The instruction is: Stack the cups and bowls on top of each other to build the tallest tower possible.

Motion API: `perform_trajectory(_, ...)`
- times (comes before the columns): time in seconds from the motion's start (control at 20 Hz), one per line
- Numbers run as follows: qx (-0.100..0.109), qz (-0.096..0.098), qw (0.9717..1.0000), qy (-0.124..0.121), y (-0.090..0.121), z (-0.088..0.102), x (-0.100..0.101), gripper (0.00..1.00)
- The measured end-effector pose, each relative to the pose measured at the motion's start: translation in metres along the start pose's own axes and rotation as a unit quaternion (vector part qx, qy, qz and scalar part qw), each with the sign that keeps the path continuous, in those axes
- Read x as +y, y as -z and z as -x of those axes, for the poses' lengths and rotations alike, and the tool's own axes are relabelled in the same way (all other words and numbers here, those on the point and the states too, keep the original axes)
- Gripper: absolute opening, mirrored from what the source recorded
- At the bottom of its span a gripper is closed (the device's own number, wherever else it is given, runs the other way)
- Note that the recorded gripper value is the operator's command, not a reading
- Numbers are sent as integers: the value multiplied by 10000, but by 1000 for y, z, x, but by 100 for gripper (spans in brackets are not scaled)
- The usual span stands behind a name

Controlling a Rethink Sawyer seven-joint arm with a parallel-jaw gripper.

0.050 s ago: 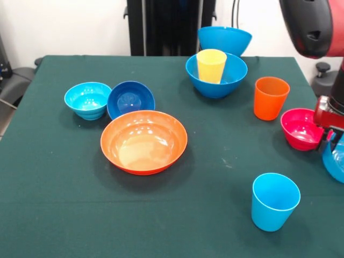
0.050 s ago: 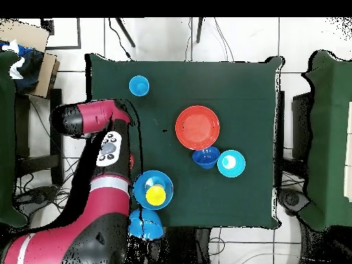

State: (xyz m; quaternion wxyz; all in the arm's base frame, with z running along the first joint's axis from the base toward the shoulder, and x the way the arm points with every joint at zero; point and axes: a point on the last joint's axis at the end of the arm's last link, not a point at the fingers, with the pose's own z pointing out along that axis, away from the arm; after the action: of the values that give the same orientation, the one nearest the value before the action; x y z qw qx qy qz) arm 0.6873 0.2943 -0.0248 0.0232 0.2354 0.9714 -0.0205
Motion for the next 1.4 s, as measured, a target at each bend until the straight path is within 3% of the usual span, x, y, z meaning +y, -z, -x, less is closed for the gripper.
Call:
perform_trajectory(0.45,20,40,10000,75,-2,4,-4,0)
perform_trajectory(0.9,64,150,9997,170,4,0,7,0)
perform_trajectory(1.2,367,-67,9992,174,24,-2,6,0)
perform_trajectory(1.4,581,-225,9979,175,49,-1,5,0)
